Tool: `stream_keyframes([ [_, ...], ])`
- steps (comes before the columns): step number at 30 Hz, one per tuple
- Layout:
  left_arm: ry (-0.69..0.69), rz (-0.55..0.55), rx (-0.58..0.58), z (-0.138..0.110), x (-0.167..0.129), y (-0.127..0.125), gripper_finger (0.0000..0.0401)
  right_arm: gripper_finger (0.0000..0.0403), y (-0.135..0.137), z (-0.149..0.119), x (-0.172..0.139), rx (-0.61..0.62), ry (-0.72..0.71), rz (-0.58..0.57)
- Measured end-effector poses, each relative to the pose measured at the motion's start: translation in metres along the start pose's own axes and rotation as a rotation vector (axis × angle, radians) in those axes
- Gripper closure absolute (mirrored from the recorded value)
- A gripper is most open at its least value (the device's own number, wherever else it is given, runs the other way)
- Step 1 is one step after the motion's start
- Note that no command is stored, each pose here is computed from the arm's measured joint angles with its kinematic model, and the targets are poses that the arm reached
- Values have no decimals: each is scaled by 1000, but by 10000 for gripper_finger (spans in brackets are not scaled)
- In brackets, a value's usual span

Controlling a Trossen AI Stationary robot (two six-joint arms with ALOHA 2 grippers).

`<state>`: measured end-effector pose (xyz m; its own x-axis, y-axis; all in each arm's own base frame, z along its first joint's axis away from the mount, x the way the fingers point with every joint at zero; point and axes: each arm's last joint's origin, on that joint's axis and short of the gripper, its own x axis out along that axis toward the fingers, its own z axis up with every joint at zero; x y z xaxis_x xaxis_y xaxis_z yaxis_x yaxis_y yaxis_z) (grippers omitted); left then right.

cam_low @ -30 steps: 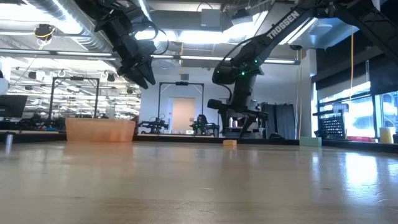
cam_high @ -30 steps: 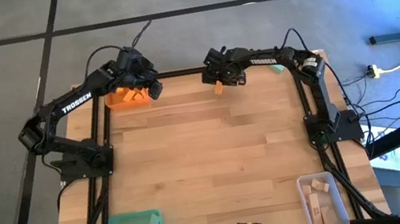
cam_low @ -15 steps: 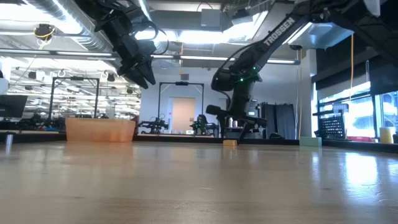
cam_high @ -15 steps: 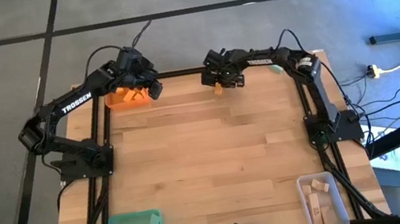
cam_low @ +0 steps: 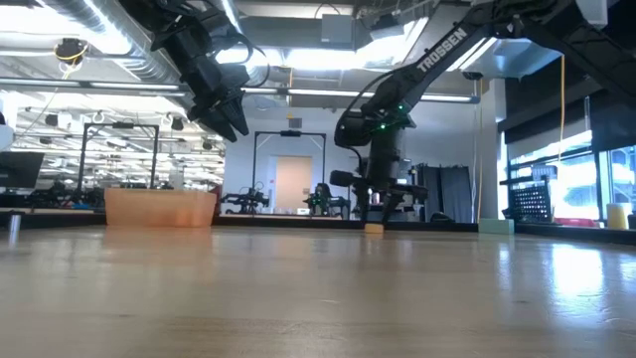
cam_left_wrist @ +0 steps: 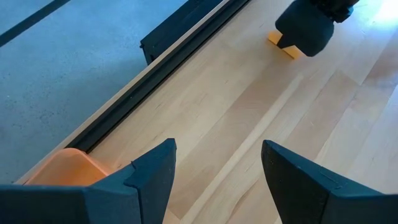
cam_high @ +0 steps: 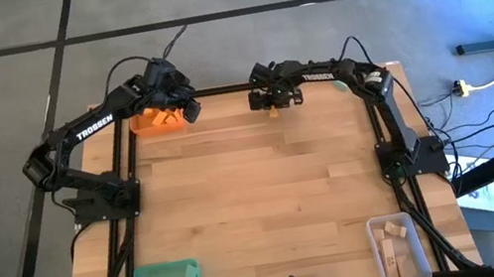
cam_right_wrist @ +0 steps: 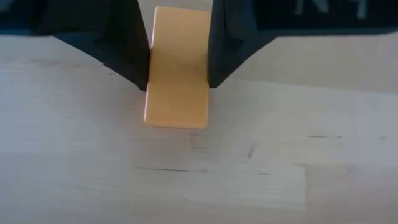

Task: Sort & place blocks by color
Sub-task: Put the orange block into the orange bin

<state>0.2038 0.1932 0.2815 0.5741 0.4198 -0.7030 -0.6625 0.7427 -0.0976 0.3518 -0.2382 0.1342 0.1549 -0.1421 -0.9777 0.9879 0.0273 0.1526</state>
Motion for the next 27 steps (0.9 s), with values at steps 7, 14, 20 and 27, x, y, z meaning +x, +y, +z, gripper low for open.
stream_keyframes([
  [7,0,-1,0,0,0,0,173,278,1,-2,0,-185,46,35],
  [14,0,-1,147,0,0,0,173,278,20,-6,-16,-519,175,197],
  [20,0,1,399,0,0,0,173,278,38,3,-52,-708,218,410],
  [27,-46,-55,743,2,0,-2,173,278,50,6,-96,-913,229,544],
])
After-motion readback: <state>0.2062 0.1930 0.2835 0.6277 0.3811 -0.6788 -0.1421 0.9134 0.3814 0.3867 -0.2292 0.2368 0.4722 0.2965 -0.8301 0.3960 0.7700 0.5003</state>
